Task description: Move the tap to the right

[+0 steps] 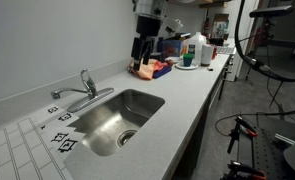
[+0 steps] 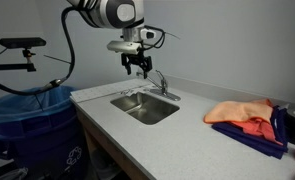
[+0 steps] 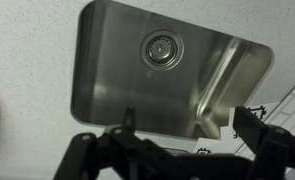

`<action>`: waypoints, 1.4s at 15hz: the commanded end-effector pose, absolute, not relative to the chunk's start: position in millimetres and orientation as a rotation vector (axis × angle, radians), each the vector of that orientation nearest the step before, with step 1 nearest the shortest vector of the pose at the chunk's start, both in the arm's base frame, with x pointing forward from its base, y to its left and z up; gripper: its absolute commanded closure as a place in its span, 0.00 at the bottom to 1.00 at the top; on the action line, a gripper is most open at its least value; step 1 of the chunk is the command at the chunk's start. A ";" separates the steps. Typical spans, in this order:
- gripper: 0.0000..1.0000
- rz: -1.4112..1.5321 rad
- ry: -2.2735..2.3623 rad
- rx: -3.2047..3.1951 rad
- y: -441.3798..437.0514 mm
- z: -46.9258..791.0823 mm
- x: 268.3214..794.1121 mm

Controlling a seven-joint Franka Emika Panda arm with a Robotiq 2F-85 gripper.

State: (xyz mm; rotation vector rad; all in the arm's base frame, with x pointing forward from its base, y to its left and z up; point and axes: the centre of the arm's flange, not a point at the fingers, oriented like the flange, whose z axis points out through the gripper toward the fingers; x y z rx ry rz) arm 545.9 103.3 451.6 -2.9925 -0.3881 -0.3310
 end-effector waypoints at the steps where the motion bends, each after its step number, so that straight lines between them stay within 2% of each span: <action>1: 0.00 -0.332 -0.388 -2.992 103.3 451.8 545.9; 13: 0.00 -0.323 -0.412 -2.964 122.7 442.3 557.7; 16: 0.00 -0.320 -0.439 -2.943 139.1 416.6 558.7; 21: 0.00 -0.384 -0.457 -2.897 164.3 402.9 582.4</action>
